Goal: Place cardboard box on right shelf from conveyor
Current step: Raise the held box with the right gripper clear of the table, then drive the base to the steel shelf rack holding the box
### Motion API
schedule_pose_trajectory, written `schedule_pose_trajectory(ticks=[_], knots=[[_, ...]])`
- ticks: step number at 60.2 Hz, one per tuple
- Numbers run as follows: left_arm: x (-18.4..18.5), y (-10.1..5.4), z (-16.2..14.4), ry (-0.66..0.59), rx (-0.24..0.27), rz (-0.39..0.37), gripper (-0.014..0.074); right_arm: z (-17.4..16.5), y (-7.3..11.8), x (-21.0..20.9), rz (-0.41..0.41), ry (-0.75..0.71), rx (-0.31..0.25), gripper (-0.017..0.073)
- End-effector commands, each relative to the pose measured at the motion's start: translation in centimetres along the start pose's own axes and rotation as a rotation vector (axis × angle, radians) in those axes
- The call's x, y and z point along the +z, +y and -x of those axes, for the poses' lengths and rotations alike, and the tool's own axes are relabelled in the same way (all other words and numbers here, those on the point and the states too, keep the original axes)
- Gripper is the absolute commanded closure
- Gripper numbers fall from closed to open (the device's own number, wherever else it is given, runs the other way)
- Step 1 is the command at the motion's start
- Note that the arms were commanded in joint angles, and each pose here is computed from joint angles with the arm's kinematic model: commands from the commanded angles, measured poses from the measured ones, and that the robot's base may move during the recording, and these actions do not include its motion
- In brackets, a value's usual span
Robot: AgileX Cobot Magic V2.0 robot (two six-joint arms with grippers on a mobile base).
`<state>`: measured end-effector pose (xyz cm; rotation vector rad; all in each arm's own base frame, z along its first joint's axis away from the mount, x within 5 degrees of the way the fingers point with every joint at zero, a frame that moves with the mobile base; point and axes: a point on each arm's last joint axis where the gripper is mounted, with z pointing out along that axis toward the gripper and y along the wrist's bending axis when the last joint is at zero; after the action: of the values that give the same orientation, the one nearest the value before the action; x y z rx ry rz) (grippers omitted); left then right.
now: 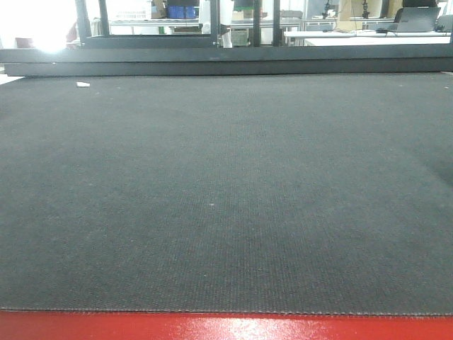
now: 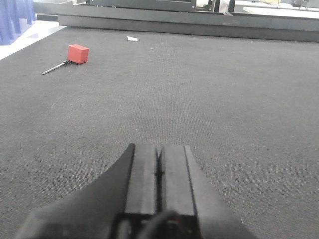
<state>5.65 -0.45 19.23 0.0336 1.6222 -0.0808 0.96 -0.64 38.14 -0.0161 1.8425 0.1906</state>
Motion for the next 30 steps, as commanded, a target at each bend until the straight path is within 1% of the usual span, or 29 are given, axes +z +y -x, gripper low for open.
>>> schedule_pose_trajectory(ticks=[1, 30], knots=[[-0.10, 0.05, 0.58, -0.092, -0.005, 0.005, 0.0710, 1.50, 0.21, -0.23, 0.009, -0.106, -0.013, 0.0344], [-0.10, 0.05, 0.58, -0.092, -0.005, 0.005, 0.0709, 1.50, 0.21, -0.23, 0.009, -0.106, -0.013, 0.0344]])
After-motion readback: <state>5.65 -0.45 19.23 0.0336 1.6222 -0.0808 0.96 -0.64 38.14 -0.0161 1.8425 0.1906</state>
